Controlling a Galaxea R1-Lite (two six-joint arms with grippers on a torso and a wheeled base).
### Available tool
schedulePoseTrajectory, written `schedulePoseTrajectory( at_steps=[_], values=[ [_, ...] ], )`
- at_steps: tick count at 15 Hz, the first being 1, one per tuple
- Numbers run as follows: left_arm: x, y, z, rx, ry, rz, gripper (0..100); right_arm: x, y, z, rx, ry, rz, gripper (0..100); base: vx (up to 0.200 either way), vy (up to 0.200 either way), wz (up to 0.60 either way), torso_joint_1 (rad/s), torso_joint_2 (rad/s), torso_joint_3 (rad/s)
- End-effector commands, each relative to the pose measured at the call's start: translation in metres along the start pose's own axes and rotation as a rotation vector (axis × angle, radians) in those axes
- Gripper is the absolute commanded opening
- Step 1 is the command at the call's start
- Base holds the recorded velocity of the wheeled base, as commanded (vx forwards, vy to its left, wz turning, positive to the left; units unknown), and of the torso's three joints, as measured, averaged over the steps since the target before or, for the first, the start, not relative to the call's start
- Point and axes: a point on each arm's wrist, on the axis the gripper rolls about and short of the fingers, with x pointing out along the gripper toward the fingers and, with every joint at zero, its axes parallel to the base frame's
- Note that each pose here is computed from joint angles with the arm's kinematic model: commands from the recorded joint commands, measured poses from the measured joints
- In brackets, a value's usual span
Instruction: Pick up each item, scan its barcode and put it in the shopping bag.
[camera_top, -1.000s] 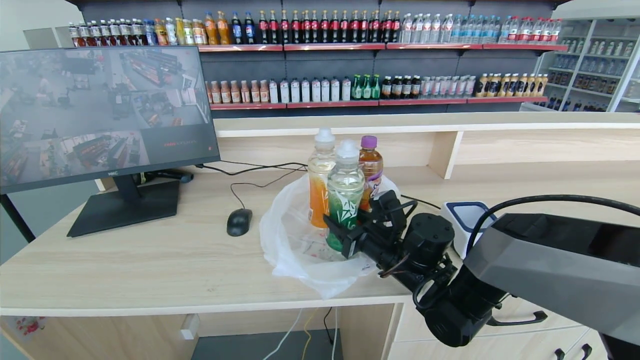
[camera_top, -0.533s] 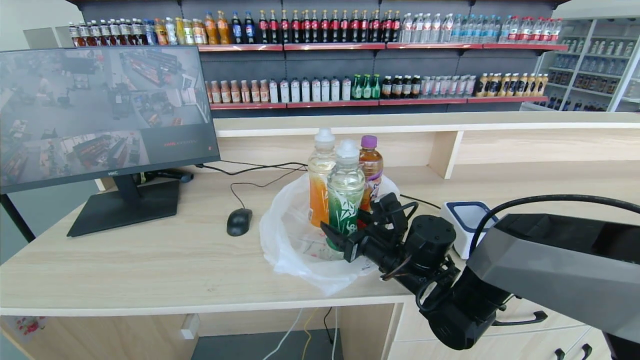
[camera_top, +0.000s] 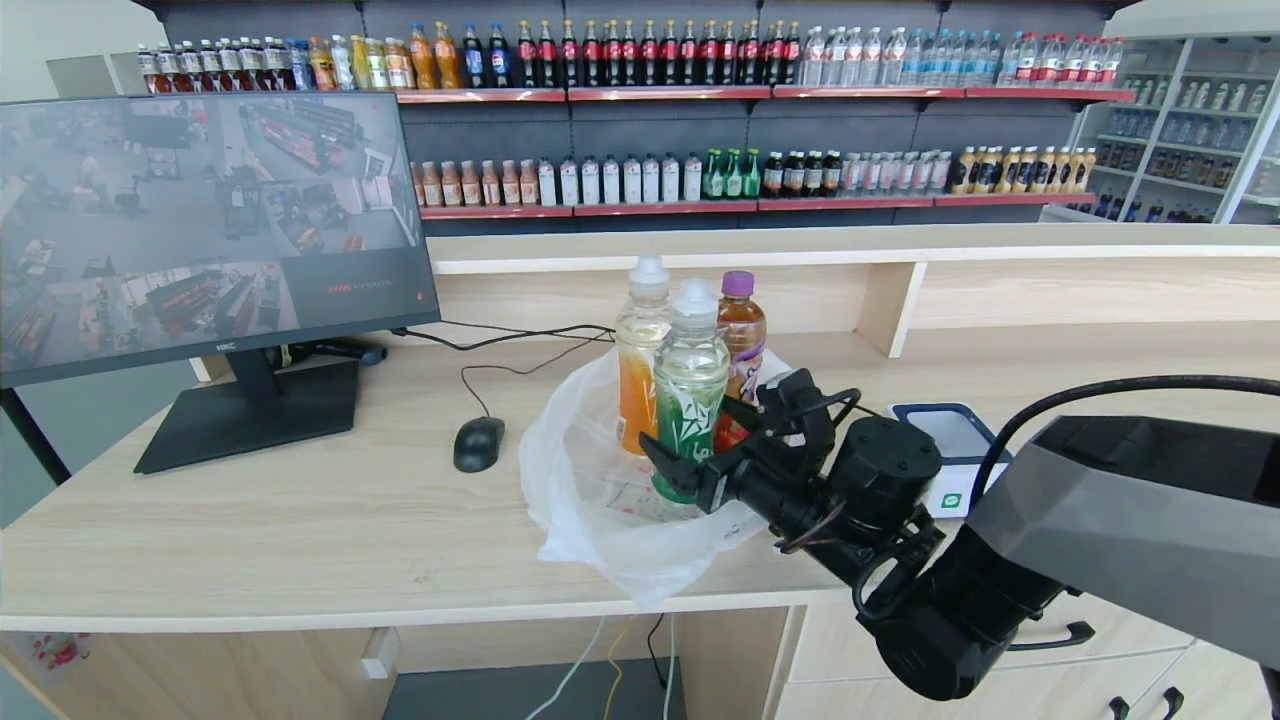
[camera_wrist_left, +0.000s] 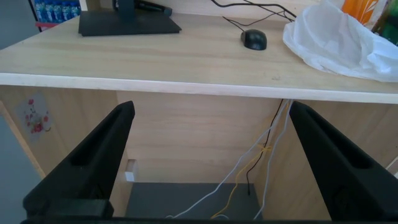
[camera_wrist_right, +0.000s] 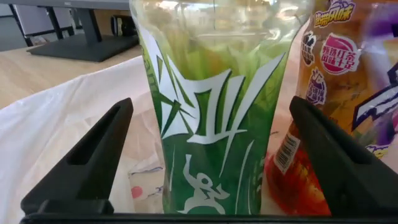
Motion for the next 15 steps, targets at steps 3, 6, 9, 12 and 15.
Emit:
schedulePoseTrajectory(
  at_steps=[3, 6, 9, 12, 15],
  values=[
    [0.000, 0.000, 0.000, 0.000, 0.000, 0.000, 100, -0.058, 0.008, 0.084, -0.041, -0.130, 0.003, 100, 0.000, 0.000, 0.00, 0.000, 0.00, 0.000],
    [0.000, 0.000, 0.000, 0.000, 0.000, 0.000, 100, -0.148, 0.017, 0.123, -0.102, -0.168, -0.008, 100, 0.000, 0.000, 0.00, 0.000, 0.00, 0.000],
    [0.000, 0.000, 0.000, 0.000, 0.000, 0.000, 100, -0.230, 0.024, 0.130, -0.159, -0.203, -0.027, 100, 0.000, 0.000, 0.00, 0.000, 0.00, 0.000],
    [0.000, 0.000, 0.000, 0.000, 0.000, 0.000, 100, -0.259, 0.028, 0.130, -0.223, -0.193, -0.034, 100, 0.000, 0.000, 0.00, 0.000, 0.00, 0.000],
    [0.000, 0.000, 0.000, 0.000, 0.000, 0.000, 100, -0.279, 0.030, 0.124, -0.302, -0.102, -0.031, 100, 0.000, 0.000, 0.00, 0.000, 0.00, 0.000]
  ],
)
